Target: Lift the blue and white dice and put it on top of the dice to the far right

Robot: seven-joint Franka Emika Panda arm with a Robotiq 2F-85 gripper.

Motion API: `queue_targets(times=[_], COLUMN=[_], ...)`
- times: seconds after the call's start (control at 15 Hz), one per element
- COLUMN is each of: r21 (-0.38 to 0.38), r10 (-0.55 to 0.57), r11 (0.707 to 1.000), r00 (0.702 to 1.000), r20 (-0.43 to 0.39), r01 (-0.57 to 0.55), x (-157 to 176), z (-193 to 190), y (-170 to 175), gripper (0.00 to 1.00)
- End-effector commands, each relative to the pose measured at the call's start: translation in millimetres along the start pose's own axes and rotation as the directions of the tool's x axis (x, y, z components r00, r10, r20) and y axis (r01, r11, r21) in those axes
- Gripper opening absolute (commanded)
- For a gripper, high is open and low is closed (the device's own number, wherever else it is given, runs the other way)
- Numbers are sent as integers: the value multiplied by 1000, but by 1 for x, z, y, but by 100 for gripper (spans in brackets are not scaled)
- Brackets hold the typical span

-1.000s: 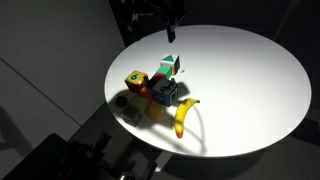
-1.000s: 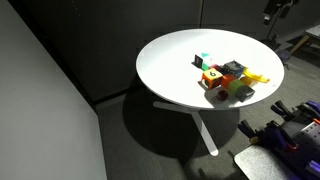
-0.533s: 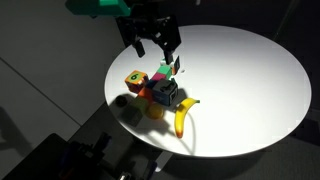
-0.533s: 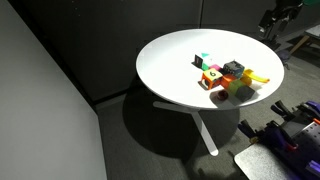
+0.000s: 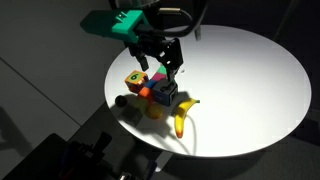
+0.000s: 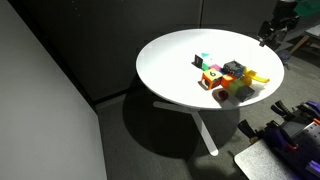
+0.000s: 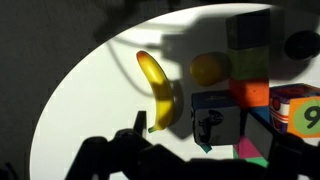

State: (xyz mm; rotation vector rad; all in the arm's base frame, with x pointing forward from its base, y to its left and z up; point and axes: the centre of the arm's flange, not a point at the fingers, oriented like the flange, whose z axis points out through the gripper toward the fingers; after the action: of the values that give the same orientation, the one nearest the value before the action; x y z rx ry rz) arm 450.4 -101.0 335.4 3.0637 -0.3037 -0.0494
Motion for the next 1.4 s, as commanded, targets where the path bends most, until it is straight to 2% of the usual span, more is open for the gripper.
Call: queue_targets(times=[0.0,0.6,0.8,1.33], r21=[-1,-2,12,4], r10=[1,3,-31,-86], r11=[1000,1000,999,996], r00=[1000,1000,999,994], r20=[7,14,7,-64], r01=[-1,-3,31,86], x=[1,4,7,29], z=[3,7,17,49], y=[1,1,-7,-36], gripper=[100,100,100,100])
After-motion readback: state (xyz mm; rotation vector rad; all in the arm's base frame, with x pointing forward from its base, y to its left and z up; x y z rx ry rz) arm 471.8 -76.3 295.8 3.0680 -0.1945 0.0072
